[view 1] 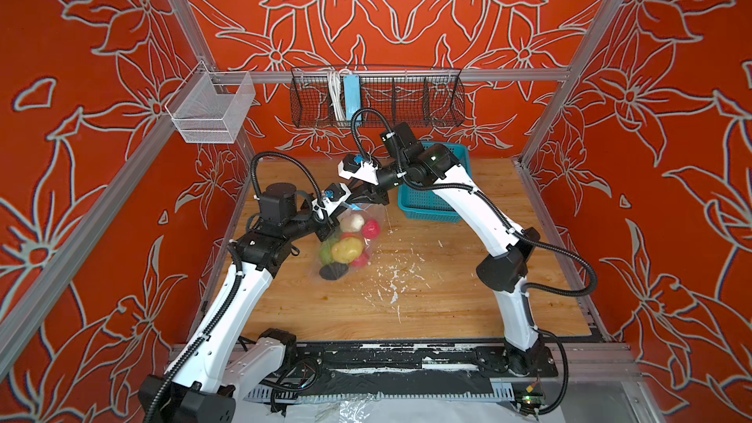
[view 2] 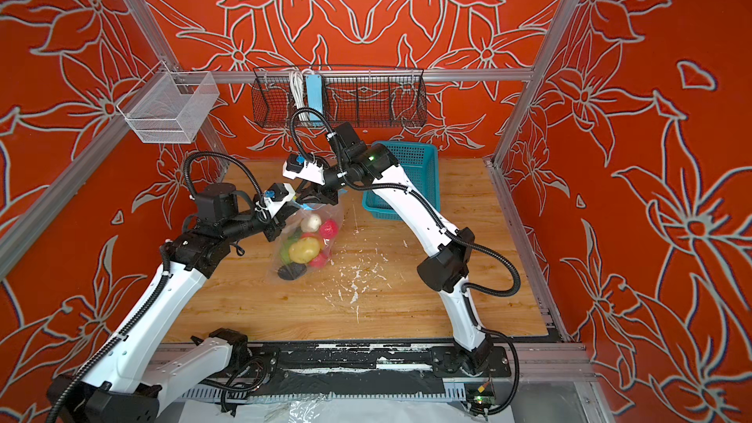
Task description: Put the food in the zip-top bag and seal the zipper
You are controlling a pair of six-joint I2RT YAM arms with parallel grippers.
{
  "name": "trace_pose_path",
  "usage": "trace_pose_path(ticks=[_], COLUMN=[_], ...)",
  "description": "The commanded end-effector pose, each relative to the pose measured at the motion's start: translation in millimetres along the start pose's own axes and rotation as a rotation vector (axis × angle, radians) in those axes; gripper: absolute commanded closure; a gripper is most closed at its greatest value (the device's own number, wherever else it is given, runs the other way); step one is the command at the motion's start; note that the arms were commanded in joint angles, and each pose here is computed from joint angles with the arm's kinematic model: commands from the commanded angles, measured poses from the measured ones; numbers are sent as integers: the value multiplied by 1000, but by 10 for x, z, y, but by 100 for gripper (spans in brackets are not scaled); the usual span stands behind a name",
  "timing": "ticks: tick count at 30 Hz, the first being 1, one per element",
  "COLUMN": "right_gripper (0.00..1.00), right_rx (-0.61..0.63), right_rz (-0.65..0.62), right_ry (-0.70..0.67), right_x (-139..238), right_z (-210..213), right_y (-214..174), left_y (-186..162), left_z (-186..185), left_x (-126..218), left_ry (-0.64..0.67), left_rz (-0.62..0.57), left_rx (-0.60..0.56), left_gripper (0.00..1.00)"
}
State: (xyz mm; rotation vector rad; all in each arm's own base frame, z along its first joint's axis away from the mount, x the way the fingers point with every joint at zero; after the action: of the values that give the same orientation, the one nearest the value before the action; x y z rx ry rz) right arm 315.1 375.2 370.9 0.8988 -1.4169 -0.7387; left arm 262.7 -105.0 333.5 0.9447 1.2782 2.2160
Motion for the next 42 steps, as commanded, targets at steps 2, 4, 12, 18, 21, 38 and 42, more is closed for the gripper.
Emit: trace_pose_path(ticks=[2,4,12,18,21,38,42], right_gripper=[70,70,68,67,67,68,67], right_rx=[-15,-15,-31,-36,-42,-50,-44], right_rz=[13,9,-28,-48,-63,-99,-120], right_ry=[25,30,70,55,62,71,75], right_x=[98,100,113,138,149,112,121], right_z=[65,73,125,116,124,153,153], right_y=[-38,-33,29,94,123,225,268], left_y=[191,194,187,158,150,116,121], left_z=[51,51,27,19,8,-13,-13], left_x=[79,80,74,61,56,47,47], left_ry=[45,44,27,24,18,6,7], left_rz=[-80,-82,-85,-79,-79,-68,-70], left_rx=[-84,-85,-71,-64,-59,-51,-51], left_gripper=[100,100,100,100,100,100,100])
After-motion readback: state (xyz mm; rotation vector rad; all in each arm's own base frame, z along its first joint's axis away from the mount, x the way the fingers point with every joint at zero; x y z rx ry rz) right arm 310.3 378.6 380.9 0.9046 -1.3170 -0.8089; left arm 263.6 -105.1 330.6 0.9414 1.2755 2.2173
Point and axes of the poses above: each gripper's point midway between its finger pads, its own x axis back along the fingers, its own z axis along the line the jaws close on, y = z × x, the point moved 6 cm from there along x, back along the fingers, and after that the axes turned 3 degrees about -x, right-handed, at the moved point
